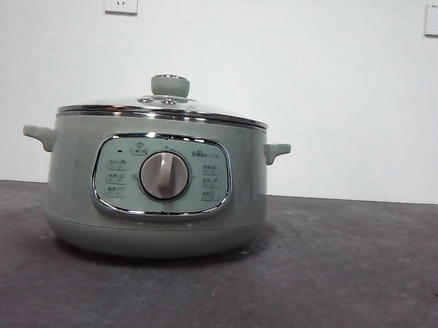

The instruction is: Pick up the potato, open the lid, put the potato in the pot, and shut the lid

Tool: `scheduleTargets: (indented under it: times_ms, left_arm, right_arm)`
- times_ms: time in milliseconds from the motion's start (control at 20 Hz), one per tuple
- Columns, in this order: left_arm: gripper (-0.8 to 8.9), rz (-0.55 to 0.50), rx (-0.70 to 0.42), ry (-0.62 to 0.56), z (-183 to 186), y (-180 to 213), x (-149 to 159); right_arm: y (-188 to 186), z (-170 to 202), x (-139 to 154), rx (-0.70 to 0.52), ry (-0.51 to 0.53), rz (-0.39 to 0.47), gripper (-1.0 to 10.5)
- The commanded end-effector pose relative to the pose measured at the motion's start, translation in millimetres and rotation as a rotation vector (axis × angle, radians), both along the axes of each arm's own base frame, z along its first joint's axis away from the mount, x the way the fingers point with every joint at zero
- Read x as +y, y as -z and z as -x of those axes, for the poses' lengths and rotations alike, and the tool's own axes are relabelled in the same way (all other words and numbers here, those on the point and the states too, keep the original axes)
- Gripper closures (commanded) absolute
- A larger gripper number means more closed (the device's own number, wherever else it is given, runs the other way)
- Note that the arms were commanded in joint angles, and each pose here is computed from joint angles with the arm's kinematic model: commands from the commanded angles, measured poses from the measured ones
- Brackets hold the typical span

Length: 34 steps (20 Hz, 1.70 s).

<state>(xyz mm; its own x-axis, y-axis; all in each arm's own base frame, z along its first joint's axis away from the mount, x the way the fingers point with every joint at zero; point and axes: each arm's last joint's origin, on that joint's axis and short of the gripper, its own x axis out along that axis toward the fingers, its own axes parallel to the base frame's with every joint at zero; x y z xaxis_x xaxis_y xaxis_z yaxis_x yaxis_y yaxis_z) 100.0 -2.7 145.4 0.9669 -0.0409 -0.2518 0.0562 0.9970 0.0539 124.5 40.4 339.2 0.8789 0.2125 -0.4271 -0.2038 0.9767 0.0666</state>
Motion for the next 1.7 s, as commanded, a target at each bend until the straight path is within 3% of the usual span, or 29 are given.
scheduleTargets:
  times_ms: [50,200,350,500,700,950,1500,1700]
  left_arm:
    - [8.16,-0.012,0.004,0.005,0,3,0]
    - [8.16,-0.012,0.011,0.005,-1,4,0]
    - [8.16,-0.012,0.015,0.005,-1,4,0]
    - [8.16,-0.012,0.015,0.005,-1,4,0]
    - [8.16,-0.012,0.014,0.005,-1,4,0]
    - [8.16,-0.012,0.015,0.005,-1,4,0]
    - [8.16,-0.012,0.015,0.005,-1,4,0]
    - [8.16,-0.012,0.015,0.005,-1,4,0]
  right_arm:
    - [57,1,-20,-0.185,0.041,-0.085,9.5]
    - [121,15,-37,-0.331,0.151,-0.095,9.5]
    - [164,23,-45,-0.328,0.222,-0.083,9.5]
    - [182,23,-45,-0.319,0.227,-0.071,9.5]
    - [192,27,-45,-0.226,0.217,-0.011,9.5]
    - [191,27,-45,-0.243,0.197,0.058,9.5]
    - [189,29,-41,-0.275,0.207,0.076,9.5]
    - [189,29,-41,-0.268,0.229,0.022,9.5]
